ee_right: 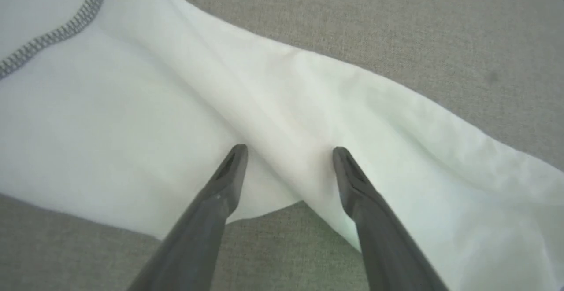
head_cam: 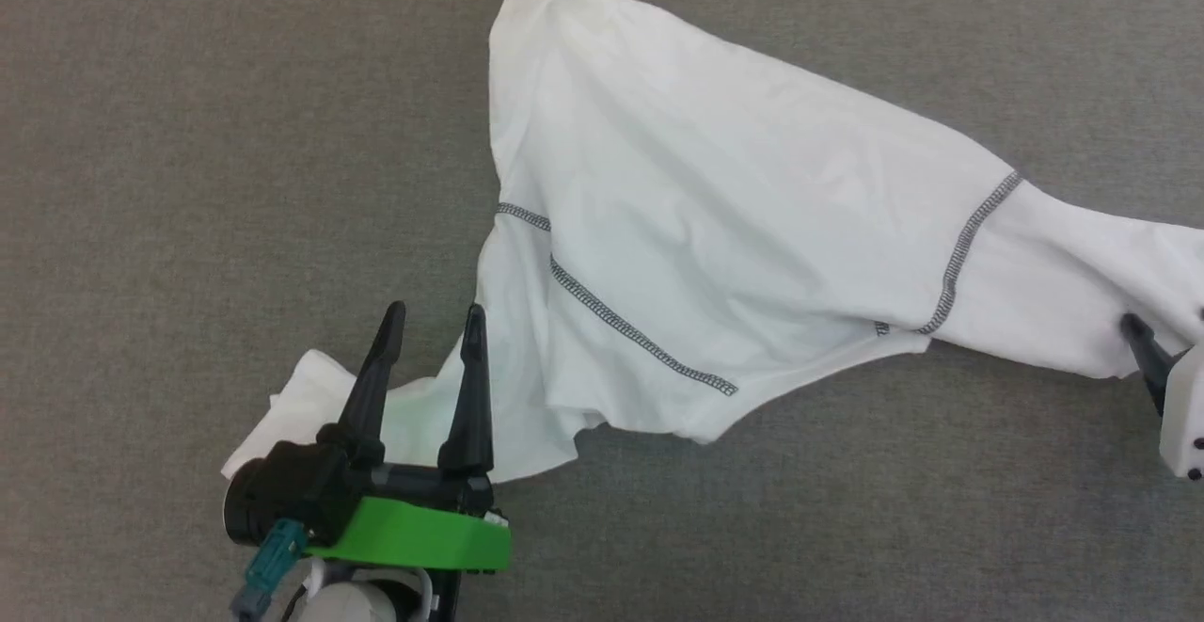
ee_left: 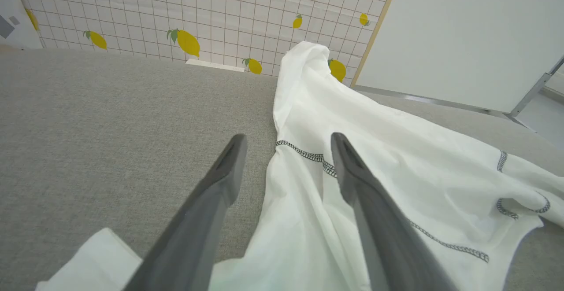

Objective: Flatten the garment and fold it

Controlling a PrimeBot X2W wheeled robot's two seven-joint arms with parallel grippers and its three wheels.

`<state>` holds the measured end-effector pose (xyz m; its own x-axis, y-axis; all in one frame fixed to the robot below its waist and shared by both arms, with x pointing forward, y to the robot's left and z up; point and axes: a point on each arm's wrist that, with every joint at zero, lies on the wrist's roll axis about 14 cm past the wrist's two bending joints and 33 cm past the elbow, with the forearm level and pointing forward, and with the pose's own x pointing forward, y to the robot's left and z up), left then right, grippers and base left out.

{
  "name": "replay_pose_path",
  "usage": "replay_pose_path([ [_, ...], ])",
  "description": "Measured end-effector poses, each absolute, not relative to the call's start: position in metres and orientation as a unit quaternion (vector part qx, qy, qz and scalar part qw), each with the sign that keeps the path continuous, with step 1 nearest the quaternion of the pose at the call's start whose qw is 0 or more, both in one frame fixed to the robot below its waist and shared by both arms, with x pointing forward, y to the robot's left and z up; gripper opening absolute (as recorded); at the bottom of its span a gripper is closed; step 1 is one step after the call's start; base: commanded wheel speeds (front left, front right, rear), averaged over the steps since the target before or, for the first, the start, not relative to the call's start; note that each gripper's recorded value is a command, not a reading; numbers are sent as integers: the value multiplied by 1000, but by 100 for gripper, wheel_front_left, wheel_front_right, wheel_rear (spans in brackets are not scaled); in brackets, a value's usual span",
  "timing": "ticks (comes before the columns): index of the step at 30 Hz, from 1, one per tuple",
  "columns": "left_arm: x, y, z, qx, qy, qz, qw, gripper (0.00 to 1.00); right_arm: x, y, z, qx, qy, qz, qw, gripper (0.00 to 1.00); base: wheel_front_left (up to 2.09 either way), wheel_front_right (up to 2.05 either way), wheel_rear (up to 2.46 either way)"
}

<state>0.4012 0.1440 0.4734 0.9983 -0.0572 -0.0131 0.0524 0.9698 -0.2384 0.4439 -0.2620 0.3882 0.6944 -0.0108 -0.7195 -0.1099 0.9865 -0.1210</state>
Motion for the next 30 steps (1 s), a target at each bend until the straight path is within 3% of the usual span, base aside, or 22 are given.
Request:
replay_pose_path([
  [2, 401, 147, 473, -114, 9, -23, 993, 100, 441, -260, 376, -81, 411, 33, 908, 100, 0, 0, 0],
  [3, 401, 148, 473, -111, 9, -22, 994, 100, 441, -260, 373, -83, 415, 35, 905, 40, 0, 0, 0],
  [4, 400, 149, 474, -109, 9, -21, 994, 100, 443, -259, 373, -85, 415, 36, 905, 0, 0, 0, 0],
  [9, 398, 157, 477, -103, 3, -8, 995, 100, 470, -261, 392, -94, 374, 36, 922, 0, 0, 0, 0],
  [13, 397, 158, 478, -105, 2, -7, 994, 100, 509, -279, 438, -141, 311, 23, 940, 0, 0, 0, 0],
  [19, 397, 153, 470, -114, 13, -10, 993, 100, 561, -308, 494, -226, 262, -1, 938, 0, 0, 0, 0],
  [27, 404, 157, 459, -111, 27, -6, 993, 100, 614, -303, 481, -270, 249, 1, 930, 0, 0, 0, 0],
  [28, 404, 157, 457, -110, 29, -6, 994, 100, 618, -299, 473, -270, 251, 6, 930, 7, 0, 0, 0],
  [29, 405, 159, 456, -108, 31, -5, 994, 100, 622, -293, 462, -272, 256, 13, 927, 31, 0, 0, 0],
  [30, 405, 160, 454, -106, 34, -3, 994, 100, 624, -288, 450, -272, 264, 20, 925, 49, 0, 0, 0],
])
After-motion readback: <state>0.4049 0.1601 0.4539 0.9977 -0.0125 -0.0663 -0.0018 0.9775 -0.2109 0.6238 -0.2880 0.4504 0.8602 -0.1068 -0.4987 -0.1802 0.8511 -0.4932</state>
